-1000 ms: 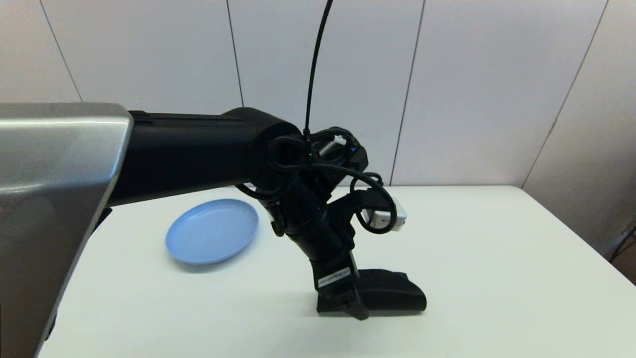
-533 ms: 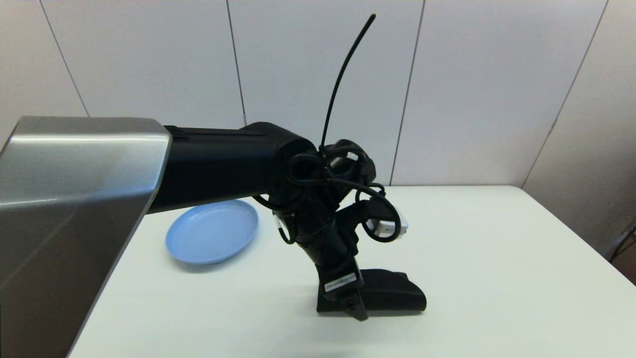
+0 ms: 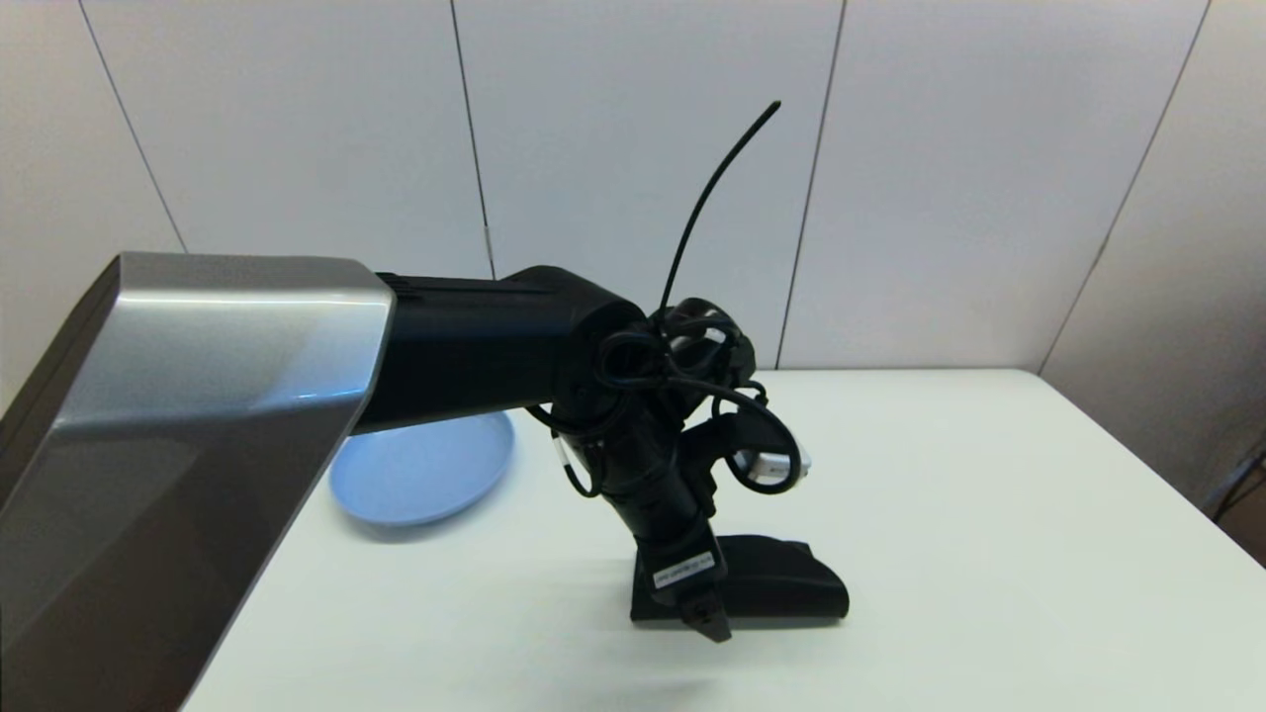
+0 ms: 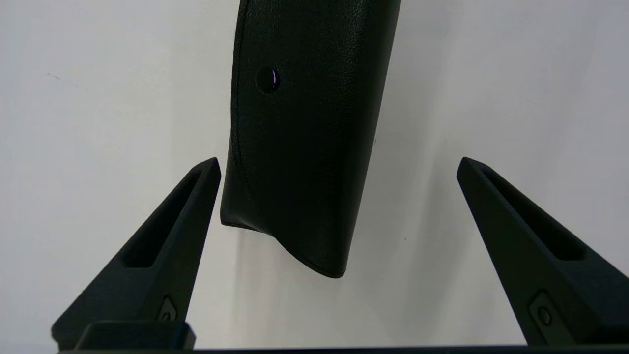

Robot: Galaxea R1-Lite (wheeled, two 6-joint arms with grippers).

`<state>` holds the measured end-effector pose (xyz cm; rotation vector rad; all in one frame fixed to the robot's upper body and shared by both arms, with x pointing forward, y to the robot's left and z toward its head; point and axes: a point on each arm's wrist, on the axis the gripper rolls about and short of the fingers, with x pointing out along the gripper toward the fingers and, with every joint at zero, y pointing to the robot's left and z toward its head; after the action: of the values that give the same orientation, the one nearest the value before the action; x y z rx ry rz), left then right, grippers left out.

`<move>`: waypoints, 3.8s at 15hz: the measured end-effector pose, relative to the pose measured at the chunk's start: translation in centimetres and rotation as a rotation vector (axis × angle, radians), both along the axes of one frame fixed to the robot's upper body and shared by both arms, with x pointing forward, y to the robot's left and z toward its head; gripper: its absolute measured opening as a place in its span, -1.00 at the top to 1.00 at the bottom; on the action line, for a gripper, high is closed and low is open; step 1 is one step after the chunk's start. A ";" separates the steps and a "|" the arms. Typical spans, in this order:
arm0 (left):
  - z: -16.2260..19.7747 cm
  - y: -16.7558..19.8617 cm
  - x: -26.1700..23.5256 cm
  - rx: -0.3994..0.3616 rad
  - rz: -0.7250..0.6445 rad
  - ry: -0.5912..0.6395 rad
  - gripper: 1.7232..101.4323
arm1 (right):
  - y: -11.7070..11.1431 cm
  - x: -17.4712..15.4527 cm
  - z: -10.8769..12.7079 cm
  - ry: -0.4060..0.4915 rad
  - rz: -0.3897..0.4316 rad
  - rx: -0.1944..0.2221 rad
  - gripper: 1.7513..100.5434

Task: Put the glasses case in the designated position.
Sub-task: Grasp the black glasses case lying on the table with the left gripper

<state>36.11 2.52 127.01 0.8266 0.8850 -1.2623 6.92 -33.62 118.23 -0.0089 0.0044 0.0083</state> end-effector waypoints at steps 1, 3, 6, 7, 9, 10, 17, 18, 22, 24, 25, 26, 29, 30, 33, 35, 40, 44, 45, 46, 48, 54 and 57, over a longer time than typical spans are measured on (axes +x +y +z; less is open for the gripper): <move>-0.1 0.0 0.0 0.002 0.000 0.001 -0.93 | 0.0 0.0 0.0 0.000 0.000 0.000 -0.94; -0.3 -0.1 0.1 0.005 0.000 0.005 -0.93 | 0.0 0.0 0.0 0.000 0.000 0.000 -0.94; -0.6 -0.4 0.4 -0.005 0.002 -0.006 -0.93 | 0.0 0.0 0.0 0.000 0.000 0.000 -0.94; -0.7 -0.5 0.5 -0.011 0.004 -0.011 -0.93 | 0.0 0.0 0.0 0.000 0.000 0.000 -0.94; -0.8 -0.7 0.6 -0.015 0.017 -0.008 -0.93 | 0.0 0.0 0.0 0.000 0.001 0.000 -0.94; -1.0 -0.7 0.6 -0.014 0.023 -0.003 -0.93 | 0.0 0.0 0.0 0.000 0.000 0.000 -0.94; -1.7 -1.1 0.7 -0.002 0.022 0.010 -0.93 | 0.0 0.0 0.0 0.000 0.001 0.000 -0.94; -1.8 -1.1 0.6 -0.001 0.021 0.012 -0.93 | 0.0 0.0 0.0 0.000 0.000 0.000 -0.94; -2.3 -1.4 0.6 0.008 0.016 0.022 -0.93 | 0.0 0.0 0.0 0.000 0.000 0.000 -0.94; -2.5 -1.5 0.6 0.012 0.013 0.025 -0.93 | 0.0 0.0 0.0 0.000 0.000 0.000 -0.94; -2.6 -1.6 0.5 0.013 0.012 0.026 -0.93 | 0.0 0.0 0.0 0.000 0.000 0.000 -0.94; -2.7 -1.6 0.5 0.015 0.011 0.027 -0.93 | 0.0 0.0 0.0 0.000 0.000 0.000 -0.94; -2.8 -1.6 0.5 0.016 0.010 0.029 -0.93 | 0.0 0.0 0.0 0.000 0.000 0.000 -0.94; -2.8 -1.7 0.5 0.017 0.010 0.029 -0.93 | 0.0 0.0 0.0 0.000 0.000 0.000 -0.94; -2.9 -1.7 0.5 0.019 0.010 0.031 -0.93 | 0.0 0.0 0.0 0.000 0.000 0.000 -0.94; -3.0 -1.7 0.6 0.020 0.010 0.033 -0.93 | 0.0 0.0 0.0 0.000 0.000 0.000 -0.94; -3.1 -1.7 0.6 0.023 0.012 0.032 -0.93 | 0.0 0.0 0.0 0.000 0.000 0.000 -0.94; -3.0 -1.6 0.8 0.037 0.027 0.012 -0.93 | 0.0 0.0 0.0 0.000 0.000 0.000 -0.94; -2.9 -1.6 0.8 0.037 0.037 0.011 -0.93 | 0.0 0.0 0.0 0.000 0.001 0.000 -0.94; -2.9 -1.6 0.8 0.036 0.055 0.014 -0.93 | 0.0 0.0 0.0 0.000 0.000 0.000 -0.94; -2.7 -1.6 0.9 0.039 0.074 0.004 -0.93 | 0.0 0.0 0.0 0.000 0.000 0.000 -0.94; -3.0 -1.7 1.0 0.044 0.075 0.005 -0.93 | 0.0 0.0 0.0 0.000 0.000 0.000 -0.94; -3.3 -1.8 1.0 0.050 0.077 0.011 -0.93 | 0.0 0.0 0.0 0.000 0.000 0.000 -0.94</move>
<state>37.15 0.76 123.66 0.8184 0.9515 -1.1829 6.92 -33.62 118.23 -0.0089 0.0044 0.0083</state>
